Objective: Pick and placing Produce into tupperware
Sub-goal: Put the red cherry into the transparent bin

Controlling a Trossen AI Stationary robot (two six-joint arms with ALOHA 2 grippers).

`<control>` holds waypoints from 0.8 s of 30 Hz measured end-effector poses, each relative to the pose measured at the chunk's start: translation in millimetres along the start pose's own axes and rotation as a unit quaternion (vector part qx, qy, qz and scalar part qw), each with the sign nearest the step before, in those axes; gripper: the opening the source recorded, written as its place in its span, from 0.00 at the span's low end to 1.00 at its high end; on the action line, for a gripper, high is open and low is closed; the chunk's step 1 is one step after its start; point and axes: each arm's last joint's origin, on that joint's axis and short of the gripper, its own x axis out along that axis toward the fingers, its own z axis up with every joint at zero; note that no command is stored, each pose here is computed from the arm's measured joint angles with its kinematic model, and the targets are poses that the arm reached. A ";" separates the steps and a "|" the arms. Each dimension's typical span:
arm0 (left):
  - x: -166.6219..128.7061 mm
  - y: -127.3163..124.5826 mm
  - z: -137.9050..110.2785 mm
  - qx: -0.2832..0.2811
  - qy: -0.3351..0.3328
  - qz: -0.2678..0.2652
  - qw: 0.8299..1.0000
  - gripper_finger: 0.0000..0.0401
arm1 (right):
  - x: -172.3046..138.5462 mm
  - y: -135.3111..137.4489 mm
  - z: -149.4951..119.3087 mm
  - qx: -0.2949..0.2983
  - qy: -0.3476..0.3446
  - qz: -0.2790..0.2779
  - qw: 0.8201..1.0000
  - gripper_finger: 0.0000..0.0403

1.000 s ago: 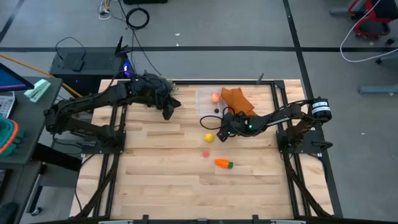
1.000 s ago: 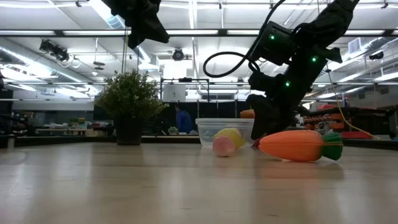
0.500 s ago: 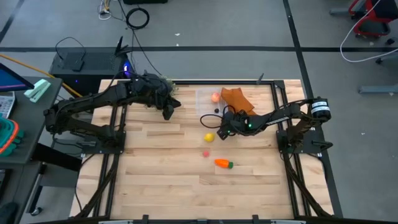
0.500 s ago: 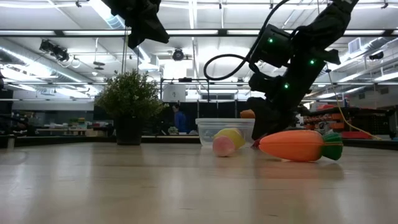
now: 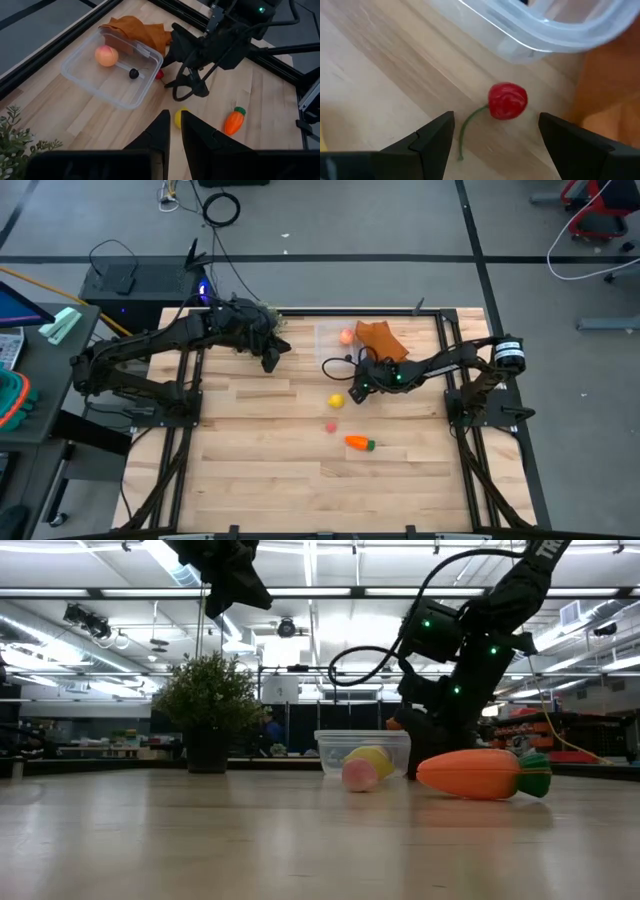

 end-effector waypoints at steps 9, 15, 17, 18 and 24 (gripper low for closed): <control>0.0 0.0 0.0 -0.002 0.000 0.000 1.000 0.13 | 2.2 0.9 1.0 0.005 -0.012 -0.005 1.000 0.66; 0.0 0.0 0.1 -0.002 0.000 0.000 1.000 0.13 | 4.0 -1.4 4.4 0.014 -0.018 -0.003 1.000 0.66; 0.0 0.0 0.1 -0.002 0.000 0.000 1.000 0.13 | 4.3 -2.1 5.1 0.016 -0.019 -0.004 1.000 0.66; 0.0 0.0 0.1 -0.002 0.000 0.000 1.000 0.13 | 4.3 -2.0 5.3 0.016 -0.020 -0.003 1.000 0.66; 0.0 0.0 0.1 -0.002 0.000 0.000 1.000 0.13 | 4.3 -1.2 6.8 0.019 -0.027 0.002 0.999 0.65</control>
